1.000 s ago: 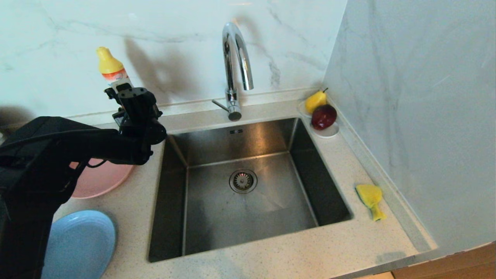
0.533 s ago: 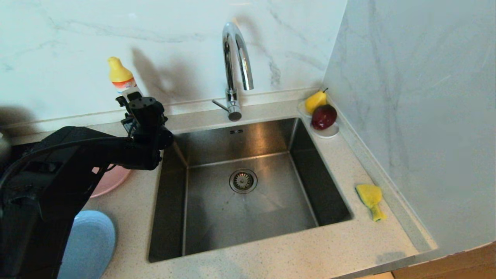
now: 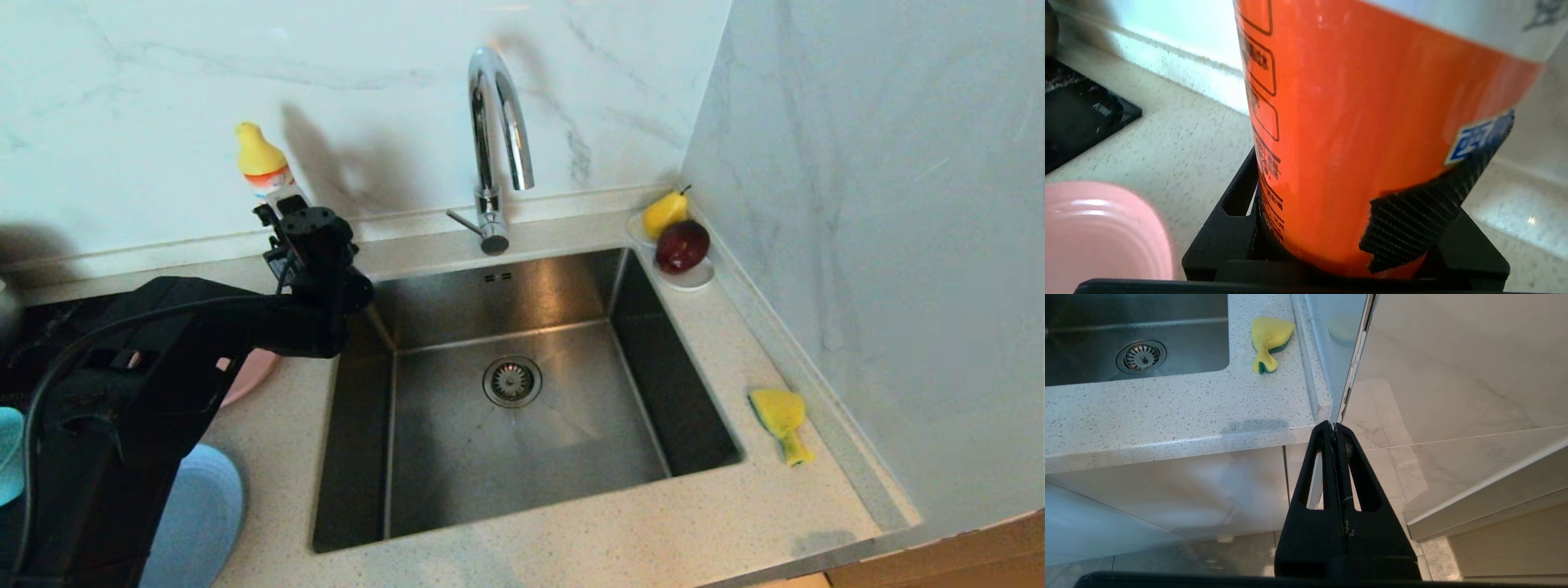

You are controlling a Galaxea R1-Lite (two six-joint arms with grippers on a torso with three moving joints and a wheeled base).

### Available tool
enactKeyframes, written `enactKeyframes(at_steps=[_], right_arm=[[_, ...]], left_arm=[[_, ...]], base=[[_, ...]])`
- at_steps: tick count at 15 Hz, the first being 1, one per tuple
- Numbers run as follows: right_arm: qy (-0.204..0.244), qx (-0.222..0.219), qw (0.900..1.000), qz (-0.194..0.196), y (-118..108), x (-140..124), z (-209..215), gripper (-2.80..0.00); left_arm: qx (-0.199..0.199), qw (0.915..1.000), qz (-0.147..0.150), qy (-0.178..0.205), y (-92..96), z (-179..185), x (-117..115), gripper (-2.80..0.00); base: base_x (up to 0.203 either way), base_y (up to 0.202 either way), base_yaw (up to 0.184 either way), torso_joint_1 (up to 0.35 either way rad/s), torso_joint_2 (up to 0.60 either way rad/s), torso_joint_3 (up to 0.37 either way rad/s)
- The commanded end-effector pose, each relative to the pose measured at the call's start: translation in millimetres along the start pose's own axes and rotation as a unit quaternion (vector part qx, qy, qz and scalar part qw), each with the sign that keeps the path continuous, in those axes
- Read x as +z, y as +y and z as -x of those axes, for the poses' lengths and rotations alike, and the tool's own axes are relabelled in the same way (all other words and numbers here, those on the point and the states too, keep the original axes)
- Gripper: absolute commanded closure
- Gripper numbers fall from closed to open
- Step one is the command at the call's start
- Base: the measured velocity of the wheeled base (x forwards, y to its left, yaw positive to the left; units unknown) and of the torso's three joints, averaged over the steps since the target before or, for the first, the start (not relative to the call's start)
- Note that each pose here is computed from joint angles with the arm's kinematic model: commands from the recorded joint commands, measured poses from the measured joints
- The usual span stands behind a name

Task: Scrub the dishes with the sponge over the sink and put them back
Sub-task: Place the dish soap on the table

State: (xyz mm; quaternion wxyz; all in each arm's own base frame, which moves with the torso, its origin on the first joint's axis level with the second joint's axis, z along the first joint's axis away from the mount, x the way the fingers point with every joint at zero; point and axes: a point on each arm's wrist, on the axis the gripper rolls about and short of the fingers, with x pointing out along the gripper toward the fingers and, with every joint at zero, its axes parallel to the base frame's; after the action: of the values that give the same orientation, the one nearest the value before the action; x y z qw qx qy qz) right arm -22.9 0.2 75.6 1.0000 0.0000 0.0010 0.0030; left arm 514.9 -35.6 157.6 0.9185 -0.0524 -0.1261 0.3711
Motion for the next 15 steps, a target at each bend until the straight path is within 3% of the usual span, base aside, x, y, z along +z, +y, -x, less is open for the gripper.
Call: enactKeyframes(at_steps=[1,15], right_arm=[[-0.001,0.0,1.0,0.0,0.0,0.3,0.1,0.0],[0.0,-0.001,1.0,0.0,0.0,0.0,0.0,0.0]], left_arm=[[0.002,1.0,0.001,-0.002,-2.3,-1.4,-8.6,0.0],[0.008,0.9998,0.013,-0.016,-4.6,-3.4,-14.9,0.0]], base=[[0.0,0.0,0.0,0.0,0.0,0.0],[0.0,0.0,0.0,0.0,0.0,0.0]])
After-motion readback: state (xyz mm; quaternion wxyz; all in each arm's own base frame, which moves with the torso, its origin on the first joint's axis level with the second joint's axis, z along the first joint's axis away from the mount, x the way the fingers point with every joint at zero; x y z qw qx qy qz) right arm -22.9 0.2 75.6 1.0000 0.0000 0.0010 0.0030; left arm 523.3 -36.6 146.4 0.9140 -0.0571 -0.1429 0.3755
